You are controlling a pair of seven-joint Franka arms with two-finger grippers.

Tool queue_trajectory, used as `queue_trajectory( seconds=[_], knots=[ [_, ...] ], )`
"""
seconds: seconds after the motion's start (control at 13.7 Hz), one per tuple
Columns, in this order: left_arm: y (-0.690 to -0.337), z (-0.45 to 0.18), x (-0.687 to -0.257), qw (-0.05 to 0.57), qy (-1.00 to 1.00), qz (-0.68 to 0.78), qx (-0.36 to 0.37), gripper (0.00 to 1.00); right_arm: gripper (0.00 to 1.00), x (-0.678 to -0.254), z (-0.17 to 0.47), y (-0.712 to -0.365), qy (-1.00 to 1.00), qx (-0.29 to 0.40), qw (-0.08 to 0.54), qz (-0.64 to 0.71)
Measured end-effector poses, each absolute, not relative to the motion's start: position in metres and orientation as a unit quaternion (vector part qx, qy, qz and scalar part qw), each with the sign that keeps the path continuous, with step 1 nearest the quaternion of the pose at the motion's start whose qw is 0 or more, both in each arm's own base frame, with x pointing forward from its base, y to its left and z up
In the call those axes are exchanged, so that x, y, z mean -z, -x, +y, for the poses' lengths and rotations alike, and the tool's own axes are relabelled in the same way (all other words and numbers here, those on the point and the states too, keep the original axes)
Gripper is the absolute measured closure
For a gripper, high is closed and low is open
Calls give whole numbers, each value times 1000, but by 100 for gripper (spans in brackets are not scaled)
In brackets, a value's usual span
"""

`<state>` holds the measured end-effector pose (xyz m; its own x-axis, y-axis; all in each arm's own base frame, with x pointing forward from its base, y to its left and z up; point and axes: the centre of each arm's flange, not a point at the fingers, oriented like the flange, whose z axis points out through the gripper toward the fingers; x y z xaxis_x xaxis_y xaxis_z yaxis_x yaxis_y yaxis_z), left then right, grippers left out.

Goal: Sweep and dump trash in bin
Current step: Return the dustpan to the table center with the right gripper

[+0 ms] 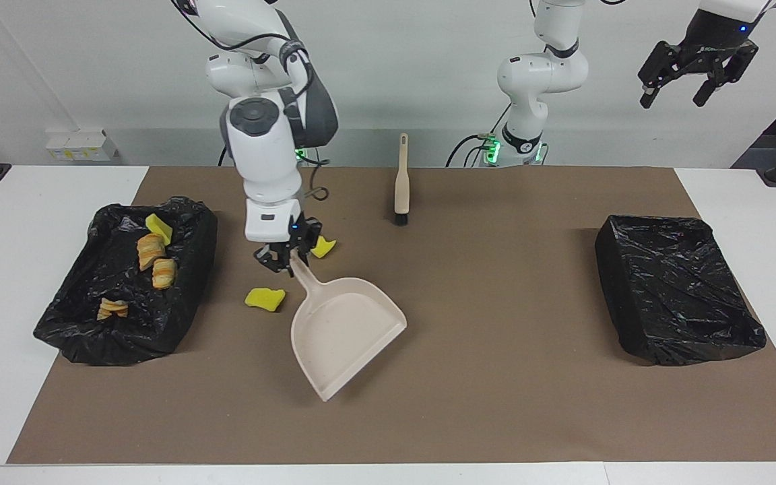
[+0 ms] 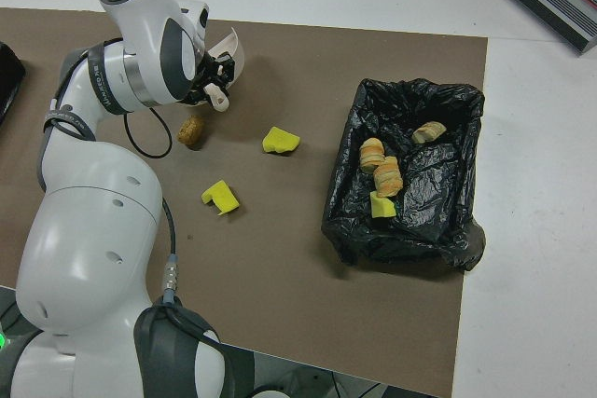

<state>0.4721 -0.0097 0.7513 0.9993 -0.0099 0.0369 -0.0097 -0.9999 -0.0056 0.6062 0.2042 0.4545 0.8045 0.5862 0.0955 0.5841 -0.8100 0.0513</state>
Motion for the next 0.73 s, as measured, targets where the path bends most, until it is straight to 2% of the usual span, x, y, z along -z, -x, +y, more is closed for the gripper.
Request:
queue_trajectory(
  seconds=[0.73],
  knots=[
    [-472,-3,-751,2,1000,-3,18,0,67,-386,402,-540,-996,-66,-40,31]
  ],
)
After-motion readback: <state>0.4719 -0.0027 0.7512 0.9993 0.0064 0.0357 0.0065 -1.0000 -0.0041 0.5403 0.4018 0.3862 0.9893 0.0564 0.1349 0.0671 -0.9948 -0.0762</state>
